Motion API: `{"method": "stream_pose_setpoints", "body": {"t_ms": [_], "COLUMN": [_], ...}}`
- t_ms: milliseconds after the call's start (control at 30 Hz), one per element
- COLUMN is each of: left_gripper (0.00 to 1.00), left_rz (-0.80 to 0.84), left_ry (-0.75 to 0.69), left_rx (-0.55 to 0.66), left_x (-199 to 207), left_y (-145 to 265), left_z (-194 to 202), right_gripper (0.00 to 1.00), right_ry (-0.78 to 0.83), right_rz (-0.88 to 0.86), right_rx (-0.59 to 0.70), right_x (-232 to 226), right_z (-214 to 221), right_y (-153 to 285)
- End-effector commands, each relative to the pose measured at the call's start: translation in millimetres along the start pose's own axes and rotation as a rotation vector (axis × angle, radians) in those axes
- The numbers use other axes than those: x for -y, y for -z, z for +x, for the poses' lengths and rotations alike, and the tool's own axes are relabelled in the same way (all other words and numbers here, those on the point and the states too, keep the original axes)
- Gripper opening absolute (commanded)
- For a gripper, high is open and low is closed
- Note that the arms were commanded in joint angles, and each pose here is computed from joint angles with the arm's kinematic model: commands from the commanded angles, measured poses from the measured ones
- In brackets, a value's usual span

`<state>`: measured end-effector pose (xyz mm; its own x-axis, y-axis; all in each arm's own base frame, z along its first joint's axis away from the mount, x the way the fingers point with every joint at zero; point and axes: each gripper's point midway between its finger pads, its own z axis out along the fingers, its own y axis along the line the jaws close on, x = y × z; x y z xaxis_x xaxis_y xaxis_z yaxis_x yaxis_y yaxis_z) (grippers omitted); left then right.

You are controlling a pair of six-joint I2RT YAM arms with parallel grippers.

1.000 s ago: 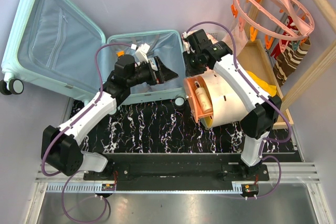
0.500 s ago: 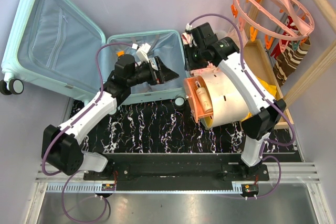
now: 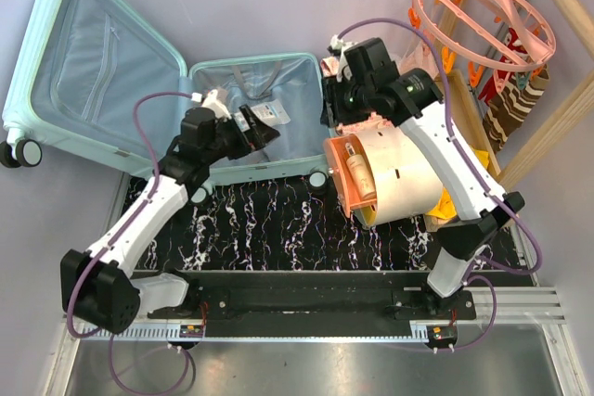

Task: Open, take out, and arrange the luggage
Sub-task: Place the personal item in the drawer, then close the drawer in the storage box.

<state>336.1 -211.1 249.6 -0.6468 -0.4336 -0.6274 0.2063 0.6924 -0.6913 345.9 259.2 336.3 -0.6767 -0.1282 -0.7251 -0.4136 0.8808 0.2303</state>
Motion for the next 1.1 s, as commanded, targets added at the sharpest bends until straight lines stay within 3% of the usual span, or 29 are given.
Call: {"method": "stream_pose_setpoints", "body": {"t_ms": [0,100,500,1067], "left_gripper": [0.99,0.99,0.99,0.99], "left_rz": [-0.142,-0.201,-0.178,-0.177], "left_ry": [-0.013,-0.011,-0.022,-0.023], "left_rx": [0.129,0.15,0.17,0.143], "left_x": [-33.2,-50.5,-45.2,-50.1], "left_y": [27.0,37.9,48.2,37.1], "left_z": [-32.7,-38.6,-46.1,-42.6], "right_gripper": [0.5,0.5,0.5,0.52], "right_ry": [0.019,0.074,0.058,0.084], "right_rz": [-0.044,0.001,0.008,0.247], "right_rx": [-0.052,-0.107,-0.21,-0.251], "right_x": [-24.6,-34.5,-51.8,-17.1], "right_z": [34.2,62.0,110.6,109.9], "right_y": [24.2,26.5,17.1,2.4]}}
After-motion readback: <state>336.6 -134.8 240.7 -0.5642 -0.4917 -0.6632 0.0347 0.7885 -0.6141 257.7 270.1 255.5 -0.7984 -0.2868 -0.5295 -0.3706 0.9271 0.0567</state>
